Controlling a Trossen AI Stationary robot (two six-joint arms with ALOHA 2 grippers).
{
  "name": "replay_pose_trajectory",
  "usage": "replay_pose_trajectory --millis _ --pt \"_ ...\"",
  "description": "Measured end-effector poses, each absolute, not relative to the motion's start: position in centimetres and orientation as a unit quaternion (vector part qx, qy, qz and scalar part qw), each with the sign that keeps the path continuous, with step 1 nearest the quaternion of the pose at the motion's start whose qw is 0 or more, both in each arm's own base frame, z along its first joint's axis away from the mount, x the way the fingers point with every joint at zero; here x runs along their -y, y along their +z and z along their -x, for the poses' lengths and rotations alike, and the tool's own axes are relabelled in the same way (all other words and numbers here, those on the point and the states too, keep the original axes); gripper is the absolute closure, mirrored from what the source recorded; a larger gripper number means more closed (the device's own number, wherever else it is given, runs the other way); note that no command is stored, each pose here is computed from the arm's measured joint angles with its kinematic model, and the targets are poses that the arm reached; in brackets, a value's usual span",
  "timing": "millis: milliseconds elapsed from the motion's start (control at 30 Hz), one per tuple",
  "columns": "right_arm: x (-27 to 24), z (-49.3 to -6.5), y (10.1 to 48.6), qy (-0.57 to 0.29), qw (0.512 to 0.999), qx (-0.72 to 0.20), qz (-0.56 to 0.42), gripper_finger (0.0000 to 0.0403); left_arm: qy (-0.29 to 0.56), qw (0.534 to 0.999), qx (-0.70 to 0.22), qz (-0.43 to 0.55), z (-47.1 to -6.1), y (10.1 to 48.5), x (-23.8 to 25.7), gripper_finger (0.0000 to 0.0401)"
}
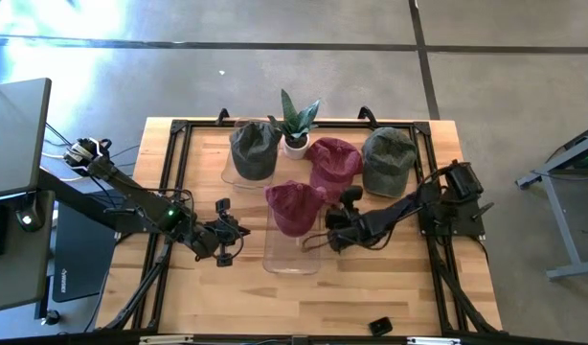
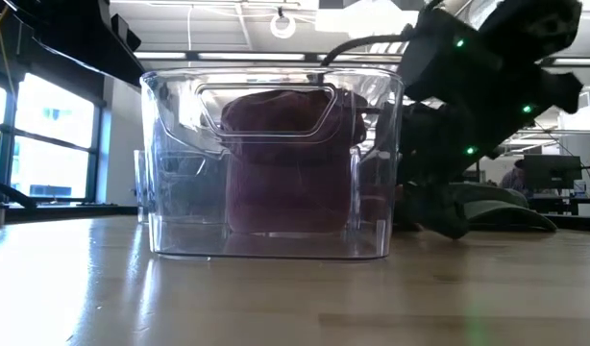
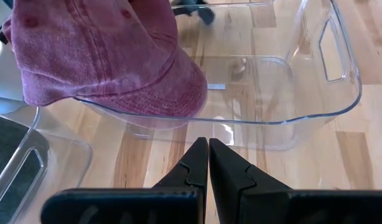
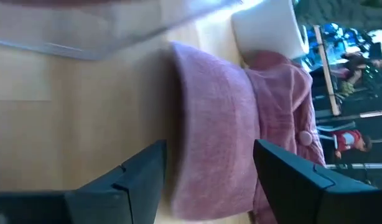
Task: Pick & Place hat
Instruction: Put the red cap into the bottom transparent bin
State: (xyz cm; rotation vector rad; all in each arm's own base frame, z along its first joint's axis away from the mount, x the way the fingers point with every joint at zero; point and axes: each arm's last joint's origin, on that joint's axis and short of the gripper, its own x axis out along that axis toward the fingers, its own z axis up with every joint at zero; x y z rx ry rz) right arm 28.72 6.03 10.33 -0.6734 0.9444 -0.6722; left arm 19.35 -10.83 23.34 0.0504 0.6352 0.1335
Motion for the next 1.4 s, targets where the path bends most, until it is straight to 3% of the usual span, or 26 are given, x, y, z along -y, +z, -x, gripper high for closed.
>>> replay_pose_trajectory --millis 200,433,500,633,767,933,1133,1233,1400 --pt "-4.4 -28.6 9.9 -0.353 0.778 -0.422 0.304 0.0216 0.065 0.948 -0.311 -0.024 -19.4 23.4 10.8 0.0391" --pt "-4.7 -28.2 10.4 -0.388 0.769 -0.397 0.316 0.0363 0.064 0.948 -0.311 -0.023 -19.4 23.4 10.9 0.0391" --pt "-5.2 -27.9 11.4 -0.394 0.775 -0.381 0.314 0.0388 0.064 0.948 -0.311 -0.023 -19.4 23.4 10.8 0.0391" --pt "-6.3 -26.6 14.3 -0.42 0.793 -0.327 0.295 0.0374 0.064 0.948 -0.311 -0.024 -19.4 23.4 10.8 0.0391" --pt "-6.7 -24.3 18.4 -0.429 0.811 -0.287 0.275 0.0392 0.061 0.948 -0.313 -0.022 -19.4 23.3 10.9 0.0391" --pt "-5.6 -21.0 23.1 -0.469 0.812 -0.231 0.258 0.0384 0.053 0.947 -0.316 -0.019 -19.4 23.3 10.9 0.0391" --pt "-4.2 -17.7 28.0 -0.532 0.824 -0.116 0.156 0.0394 0.052 0.948 -0.315 -0.017 -19.4 23.4 10.9 0.0391" --pt "-4.1 -16.8 29.6 -0.485 0.865 -0.094 0.087 0.0388 0.053 0.948 -0.315 -0.017 -19.4 23.4 10.9 0.0391" --pt "-5.2 -17.0 30.8 -0.286 0.953 -0.1 0.008 0.0395 0.071 0.943 -0.326 0.004 -19.3 25.6 11.1 0.0394"
